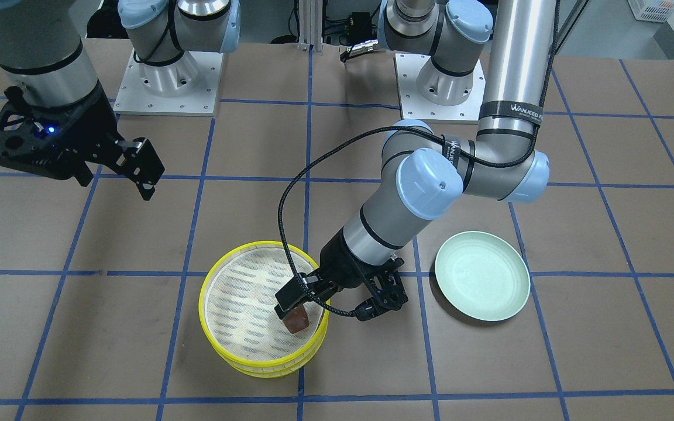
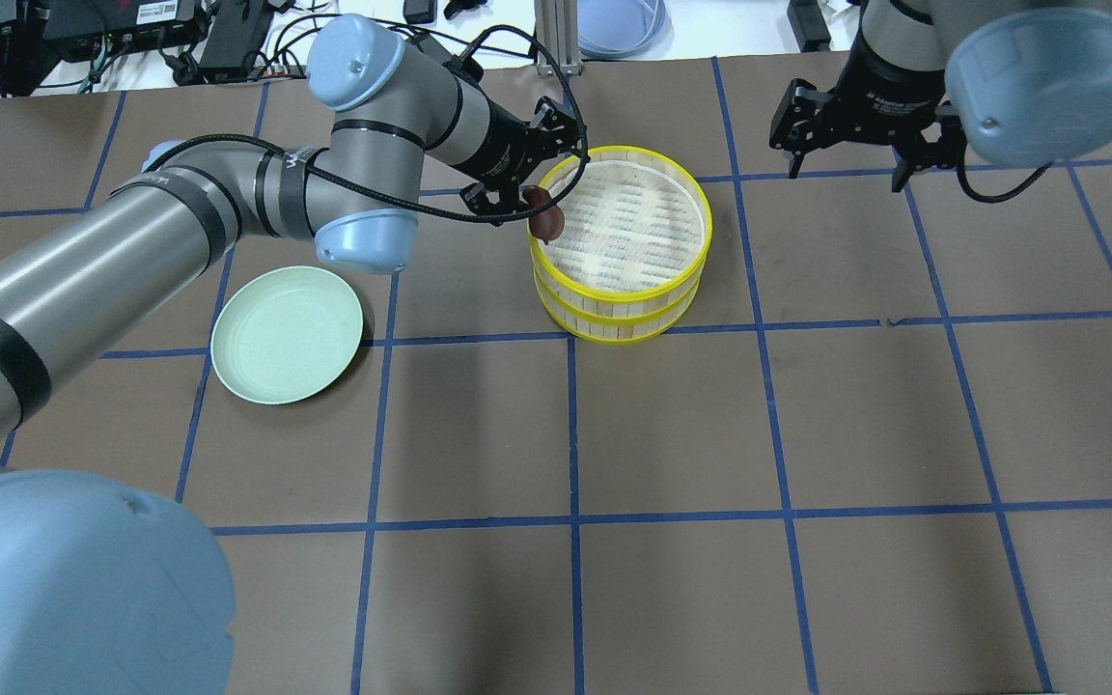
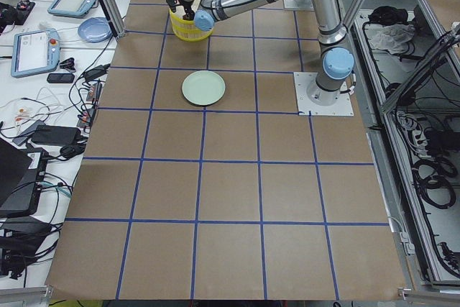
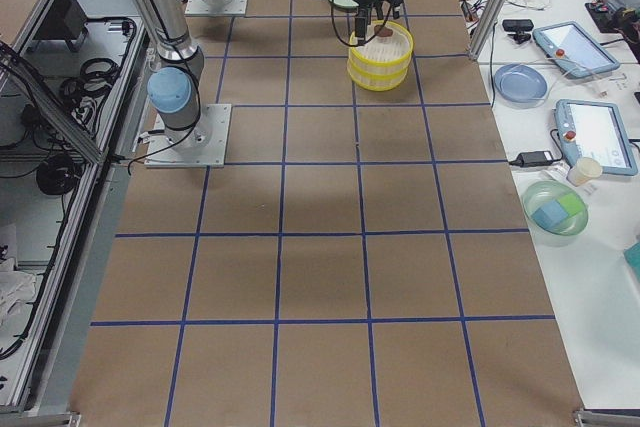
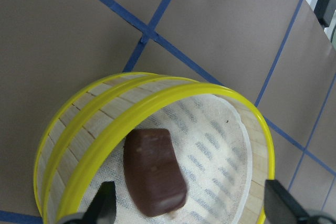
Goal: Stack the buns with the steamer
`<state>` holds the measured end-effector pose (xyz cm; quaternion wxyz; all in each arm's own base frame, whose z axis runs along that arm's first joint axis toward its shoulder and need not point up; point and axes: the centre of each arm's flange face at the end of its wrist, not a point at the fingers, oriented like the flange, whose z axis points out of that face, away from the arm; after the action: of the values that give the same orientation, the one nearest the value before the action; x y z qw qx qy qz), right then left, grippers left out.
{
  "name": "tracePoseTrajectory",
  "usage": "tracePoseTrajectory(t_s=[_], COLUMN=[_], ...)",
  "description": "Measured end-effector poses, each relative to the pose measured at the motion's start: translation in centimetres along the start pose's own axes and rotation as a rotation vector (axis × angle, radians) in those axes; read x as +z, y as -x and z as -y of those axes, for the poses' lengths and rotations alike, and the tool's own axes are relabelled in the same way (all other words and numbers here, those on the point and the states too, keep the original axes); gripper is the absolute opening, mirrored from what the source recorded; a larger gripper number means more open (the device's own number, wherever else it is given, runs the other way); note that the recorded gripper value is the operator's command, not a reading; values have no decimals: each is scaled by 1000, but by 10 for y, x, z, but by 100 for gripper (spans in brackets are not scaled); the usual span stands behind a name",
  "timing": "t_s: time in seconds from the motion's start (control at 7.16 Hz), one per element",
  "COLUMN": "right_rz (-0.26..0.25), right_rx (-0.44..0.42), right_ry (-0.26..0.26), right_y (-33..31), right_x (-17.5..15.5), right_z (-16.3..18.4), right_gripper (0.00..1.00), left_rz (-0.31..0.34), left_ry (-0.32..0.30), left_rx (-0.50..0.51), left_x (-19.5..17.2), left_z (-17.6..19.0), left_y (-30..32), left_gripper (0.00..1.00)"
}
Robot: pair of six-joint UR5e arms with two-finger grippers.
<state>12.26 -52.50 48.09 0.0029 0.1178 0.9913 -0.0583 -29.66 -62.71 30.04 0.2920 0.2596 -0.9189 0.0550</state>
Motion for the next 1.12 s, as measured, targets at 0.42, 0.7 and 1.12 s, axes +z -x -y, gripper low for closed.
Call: tracePoseTrajectory(t_s=[0.42,0.7,1.12], right_rz=[36,-23,-40], right_rx=[-40,-99,-144], right_ry=[2,-18,-36], right_y=[22,40,41], right_x=[-19,-21,-23], right_z=[-26,-39,-38], right_gripper=[100,100,100], left_rz=[101,362,557], left_ry=[-111,-118,-29], left_rx=[170,385,415], left_x=[-37,-96,-199], left_z=[6,35,57], left_y=[-5,30,86], left_gripper=[100,100,100])
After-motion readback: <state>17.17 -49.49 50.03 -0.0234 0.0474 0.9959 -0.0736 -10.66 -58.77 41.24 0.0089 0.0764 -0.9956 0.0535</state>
